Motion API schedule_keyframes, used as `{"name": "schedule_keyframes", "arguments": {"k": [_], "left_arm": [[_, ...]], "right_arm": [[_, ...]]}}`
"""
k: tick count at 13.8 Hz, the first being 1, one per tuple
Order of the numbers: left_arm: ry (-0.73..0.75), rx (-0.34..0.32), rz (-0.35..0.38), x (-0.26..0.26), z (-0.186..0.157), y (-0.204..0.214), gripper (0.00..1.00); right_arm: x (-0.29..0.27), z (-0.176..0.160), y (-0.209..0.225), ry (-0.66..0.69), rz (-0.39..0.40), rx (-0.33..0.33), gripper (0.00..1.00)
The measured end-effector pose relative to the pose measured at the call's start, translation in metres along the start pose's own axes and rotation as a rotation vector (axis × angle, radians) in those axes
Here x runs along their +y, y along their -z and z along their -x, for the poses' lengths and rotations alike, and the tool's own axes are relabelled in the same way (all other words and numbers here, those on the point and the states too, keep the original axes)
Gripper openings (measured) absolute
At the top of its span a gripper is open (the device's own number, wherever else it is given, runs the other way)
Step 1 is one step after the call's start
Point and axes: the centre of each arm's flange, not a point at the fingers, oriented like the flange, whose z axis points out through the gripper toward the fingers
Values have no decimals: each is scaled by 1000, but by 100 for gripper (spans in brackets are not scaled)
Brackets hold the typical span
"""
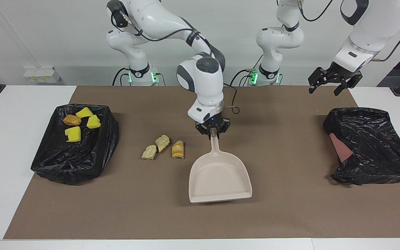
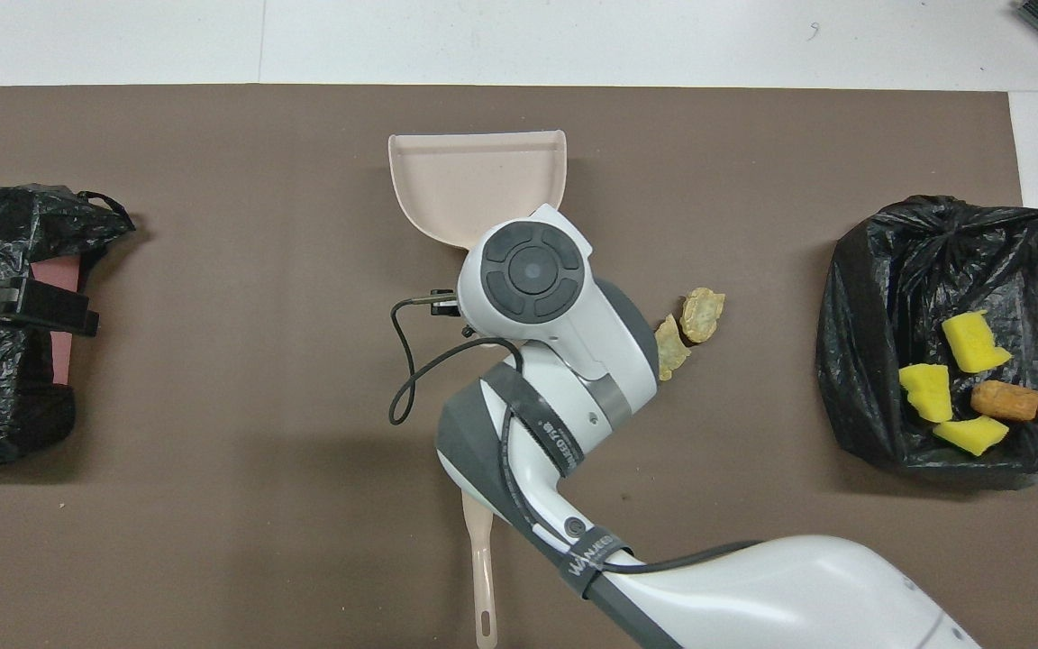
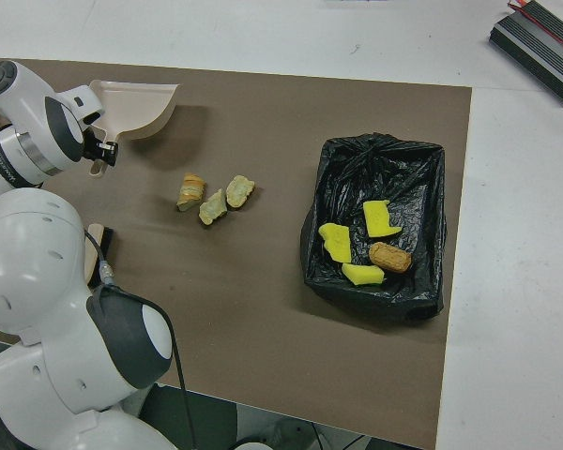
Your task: Sweep and dump trash in bin
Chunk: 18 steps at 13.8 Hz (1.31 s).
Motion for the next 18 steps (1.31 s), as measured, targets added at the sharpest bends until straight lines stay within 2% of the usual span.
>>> {"name": "schedule_keyframes", "arguments": {"k": [3,9,12,14,15,18], "left_arm": [[0,0,0,0,0,0,100],[0,0,0,0,0,0,100],[0,0,0,0,0,0,100],[0,0,0,0,0,0,100],[0,0,0,0,0,0,100],[0,0,0,0,0,0,100]], "right_arm": [[0,-6,-28,-11,-14,8,32],[6,-4,-35,-15,-2,-6,38],[6,-4,-29,-15,-6,2,70],[13,-11,-6,-31,-9,16,92],[20,-14,14,-43,-5,16,100],[27,5,77,-27,46,-48,100]]}}
